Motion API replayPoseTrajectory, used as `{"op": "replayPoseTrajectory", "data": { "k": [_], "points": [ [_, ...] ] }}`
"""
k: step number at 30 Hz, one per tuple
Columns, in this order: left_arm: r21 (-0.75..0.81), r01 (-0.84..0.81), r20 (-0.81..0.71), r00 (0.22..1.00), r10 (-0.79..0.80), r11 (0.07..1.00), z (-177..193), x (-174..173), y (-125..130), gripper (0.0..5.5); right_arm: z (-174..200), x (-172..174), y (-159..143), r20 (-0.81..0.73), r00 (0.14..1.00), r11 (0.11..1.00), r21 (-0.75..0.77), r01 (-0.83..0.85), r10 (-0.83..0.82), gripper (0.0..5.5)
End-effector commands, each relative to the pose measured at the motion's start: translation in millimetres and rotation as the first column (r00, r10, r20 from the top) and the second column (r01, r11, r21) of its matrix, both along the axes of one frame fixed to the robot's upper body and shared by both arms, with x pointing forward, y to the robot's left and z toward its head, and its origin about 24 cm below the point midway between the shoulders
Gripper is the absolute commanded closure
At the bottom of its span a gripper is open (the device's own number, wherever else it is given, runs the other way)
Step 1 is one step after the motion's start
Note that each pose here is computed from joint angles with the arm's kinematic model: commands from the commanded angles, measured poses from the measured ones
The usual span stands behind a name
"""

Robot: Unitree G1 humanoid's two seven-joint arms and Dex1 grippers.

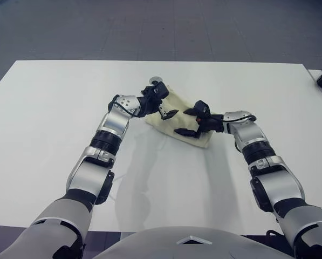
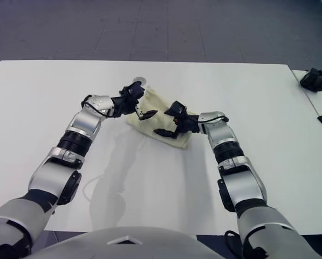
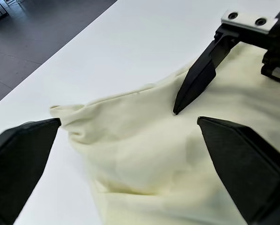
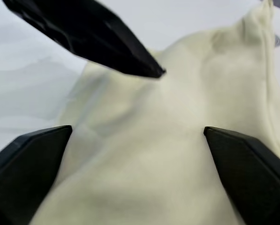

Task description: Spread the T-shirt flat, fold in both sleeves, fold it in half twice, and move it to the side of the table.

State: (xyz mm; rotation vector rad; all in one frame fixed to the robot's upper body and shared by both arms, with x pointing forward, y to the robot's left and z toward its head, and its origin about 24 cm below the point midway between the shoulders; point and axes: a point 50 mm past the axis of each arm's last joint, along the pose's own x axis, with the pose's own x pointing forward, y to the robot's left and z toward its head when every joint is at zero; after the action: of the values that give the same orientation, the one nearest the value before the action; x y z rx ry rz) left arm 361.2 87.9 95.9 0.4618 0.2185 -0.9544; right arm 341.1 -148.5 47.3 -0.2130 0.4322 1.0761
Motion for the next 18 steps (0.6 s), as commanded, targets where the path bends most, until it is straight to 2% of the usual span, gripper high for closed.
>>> {"op": "replayPoseTrajectory", "data": {
  "k": [1, 7, 10, 13, 18],
  "points": [
    [0.014, 0.013, -0.025, 1.000, -0.013, 1.000, -7.5, -5.4, -0.3, 0.10, -16.1, -0.6, -12.6, -0.069, 0.993, 0.995, -0.011, 0.100, -0.100, 0.13],
    [0.023, -0.010, -0.022, 1.000, 0.011, 1.000, -9.0, -4.7, 5.8, 0.10, -34.2, -9.8, -29.8, -0.118, 0.969, 0.976, -0.039, 0.215, -0.218, 0.13],
    [0.011, -0.055, -0.010, 0.998, 0.055, 0.998, -5.0, -2.3, 15.6, 0.10, -44.5, -28.3, -46.2, -0.171, 0.945, 0.960, -0.025, 0.279, -0.280, 0.13],
    [0.000, -0.093, -0.002, 0.996, 0.093, 0.996, -2.6, -3.2, 25.3, 0.10, -52.0, -74.1, -57.5, -0.221, 0.937, 0.962, -0.016, 0.274, -0.271, 0.13],
    [0.027, -0.115, -0.003, 0.993, 0.115, 0.993, -10.7, -22.7, 39.3, 0.10, -46.7, -157.7, -53.1, -0.313, 0.933, 0.984, -0.038, 0.173, -0.176, 0.13]
  ]
}}
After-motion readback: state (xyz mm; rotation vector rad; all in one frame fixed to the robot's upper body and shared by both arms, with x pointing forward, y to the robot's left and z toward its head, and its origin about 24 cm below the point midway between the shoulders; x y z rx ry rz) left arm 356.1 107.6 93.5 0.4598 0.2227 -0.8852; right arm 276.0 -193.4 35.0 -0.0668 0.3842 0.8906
